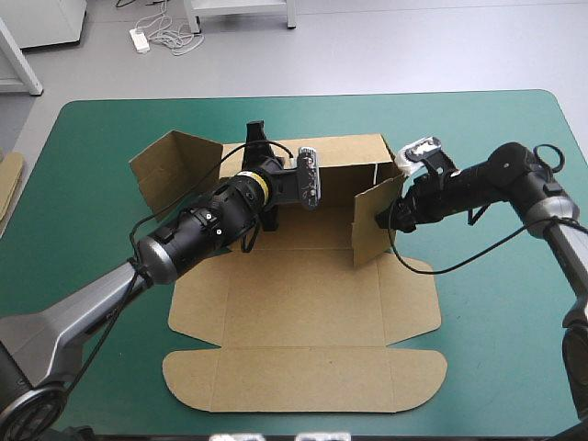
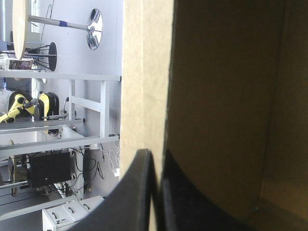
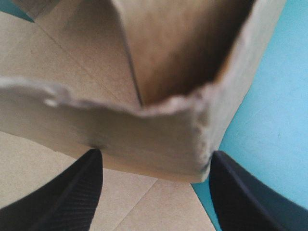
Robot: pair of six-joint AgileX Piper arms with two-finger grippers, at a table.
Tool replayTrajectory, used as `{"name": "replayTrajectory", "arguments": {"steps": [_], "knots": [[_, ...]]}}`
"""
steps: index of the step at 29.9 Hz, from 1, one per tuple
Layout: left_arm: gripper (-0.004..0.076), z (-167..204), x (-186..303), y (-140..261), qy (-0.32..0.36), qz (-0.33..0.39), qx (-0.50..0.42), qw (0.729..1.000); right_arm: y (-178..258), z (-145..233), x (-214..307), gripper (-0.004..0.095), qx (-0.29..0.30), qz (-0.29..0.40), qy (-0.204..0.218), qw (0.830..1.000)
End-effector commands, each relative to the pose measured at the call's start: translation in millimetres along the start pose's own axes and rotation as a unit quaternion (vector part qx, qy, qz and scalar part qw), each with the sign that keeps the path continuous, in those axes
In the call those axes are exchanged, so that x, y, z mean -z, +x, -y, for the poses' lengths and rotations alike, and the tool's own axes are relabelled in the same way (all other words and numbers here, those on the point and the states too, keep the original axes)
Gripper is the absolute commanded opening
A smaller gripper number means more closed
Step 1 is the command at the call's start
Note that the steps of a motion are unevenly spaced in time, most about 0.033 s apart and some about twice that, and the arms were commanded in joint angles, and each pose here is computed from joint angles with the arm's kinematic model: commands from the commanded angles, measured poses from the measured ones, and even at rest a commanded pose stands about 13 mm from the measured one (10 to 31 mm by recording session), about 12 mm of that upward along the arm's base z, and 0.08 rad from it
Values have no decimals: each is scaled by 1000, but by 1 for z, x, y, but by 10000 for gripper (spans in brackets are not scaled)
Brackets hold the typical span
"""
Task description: Fold the box
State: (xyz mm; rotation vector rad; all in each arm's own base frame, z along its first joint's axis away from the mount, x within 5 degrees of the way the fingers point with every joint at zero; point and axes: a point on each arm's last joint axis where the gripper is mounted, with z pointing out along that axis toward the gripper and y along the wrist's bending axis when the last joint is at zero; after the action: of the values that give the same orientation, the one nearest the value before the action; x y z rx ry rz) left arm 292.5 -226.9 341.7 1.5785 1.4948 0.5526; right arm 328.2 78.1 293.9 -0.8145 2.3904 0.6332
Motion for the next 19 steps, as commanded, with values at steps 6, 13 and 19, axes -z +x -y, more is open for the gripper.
{"name": "replayTrajectory", "arguments": {"steps": [6,13,19], "knots": [[-9,-8,15,-4,-8,16,34,999,-8,-6,12,581,19,108,44,993],[-9,-9,15,-6,-13,26,35,999,-16,-16,7,581,31,124,53,990],[-9,-7,17,-13,-13,42,31,999,-23,-24,1,581,35,141,72,987]]}}
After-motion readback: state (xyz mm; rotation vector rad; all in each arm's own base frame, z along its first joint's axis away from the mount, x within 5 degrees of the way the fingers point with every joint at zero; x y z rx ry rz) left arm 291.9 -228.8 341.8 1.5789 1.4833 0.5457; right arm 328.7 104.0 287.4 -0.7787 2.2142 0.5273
